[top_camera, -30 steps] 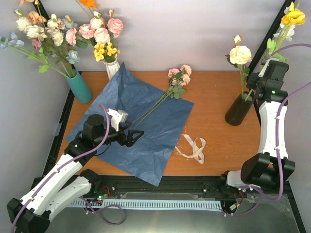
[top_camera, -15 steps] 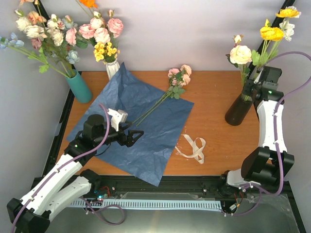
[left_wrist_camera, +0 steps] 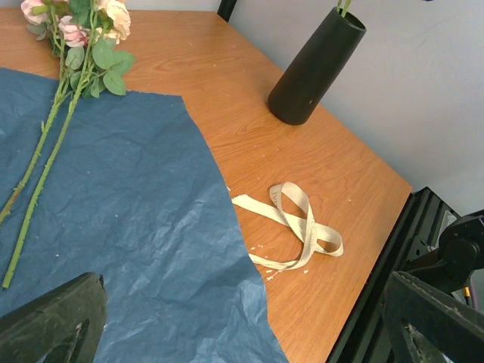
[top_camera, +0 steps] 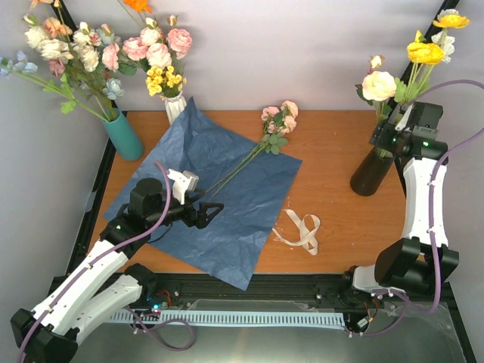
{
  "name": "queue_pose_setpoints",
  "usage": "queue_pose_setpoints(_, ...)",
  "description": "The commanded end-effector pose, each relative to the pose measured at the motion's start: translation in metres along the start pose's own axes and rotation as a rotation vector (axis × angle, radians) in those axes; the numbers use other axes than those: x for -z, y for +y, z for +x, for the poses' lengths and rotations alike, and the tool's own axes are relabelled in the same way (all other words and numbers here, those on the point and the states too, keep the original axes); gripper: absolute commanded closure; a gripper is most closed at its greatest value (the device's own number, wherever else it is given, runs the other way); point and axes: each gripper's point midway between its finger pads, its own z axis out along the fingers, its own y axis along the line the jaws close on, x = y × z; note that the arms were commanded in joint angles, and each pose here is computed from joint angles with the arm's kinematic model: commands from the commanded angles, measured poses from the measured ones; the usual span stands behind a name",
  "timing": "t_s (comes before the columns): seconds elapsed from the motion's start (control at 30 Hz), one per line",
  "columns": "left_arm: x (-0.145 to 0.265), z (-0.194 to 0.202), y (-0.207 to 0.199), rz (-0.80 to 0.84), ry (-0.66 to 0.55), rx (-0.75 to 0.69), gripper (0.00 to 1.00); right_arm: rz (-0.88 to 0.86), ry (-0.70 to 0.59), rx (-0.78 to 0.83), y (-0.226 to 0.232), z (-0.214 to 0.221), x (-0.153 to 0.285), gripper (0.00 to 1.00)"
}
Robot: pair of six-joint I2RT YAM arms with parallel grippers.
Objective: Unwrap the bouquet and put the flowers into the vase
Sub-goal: Insert the fake flower into the vase, then pick up the fake flower from the wrapping paper.
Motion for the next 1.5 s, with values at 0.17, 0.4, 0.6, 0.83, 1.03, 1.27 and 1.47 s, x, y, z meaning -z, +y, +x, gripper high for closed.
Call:
queue_pose_setpoints(0.17, -0.003, 0.000, 0.005, -0.028, 0.006, -0.009, 0.01, -0.071, -0.106, 0.020, 0.021, -0.029, 0.072, 0.10)
queue_pose_setpoints(0.4, -0.016, -0.003, 0.010, -0.029, 0.042, -0.066, 0.01, -0.342, -0.129, -0.004, 0.069, -0.017, 0.112, 0.06)
queue_pose_setpoints(0.6, -0.042, -0.011, 0.042, -0.161, 0.168, -0.096, 0.00, -0.474, -0.158, 0.039, 0.097, 0.002, 0.147, 0.06)
queue_pose_setpoints(0.83, -0.083, 0.002, 0.086, -0.258, 0.337, -0.078, 0.02, -0.646, -0.142, 0.091, 0.129, 0.039, 0.165, 0.06)
queue_pose_setpoints(1.03, -0.100, 0.001, 0.132, -0.377, 0.401, -0.026, 0.06, -0.704, -0.023, 0.112, 0.151, 0.091, 0.138, 0.06)
queue_pose_setpoints(1.27, -0.101, 0.012, 0.194, -0.569, 0.511, -0.004, 0.13, -0.718, 0.102, 0.141, 0.172, 0.143, 0.103, 0.07)
queue_pose_setpoints(1.47, -0.111, 0.033, 0.228, -0.640, 0.604, -0.006, 0.28, -0.703, 0.180, 0.184, 0.183, 0.175, 0.082, 0.07)
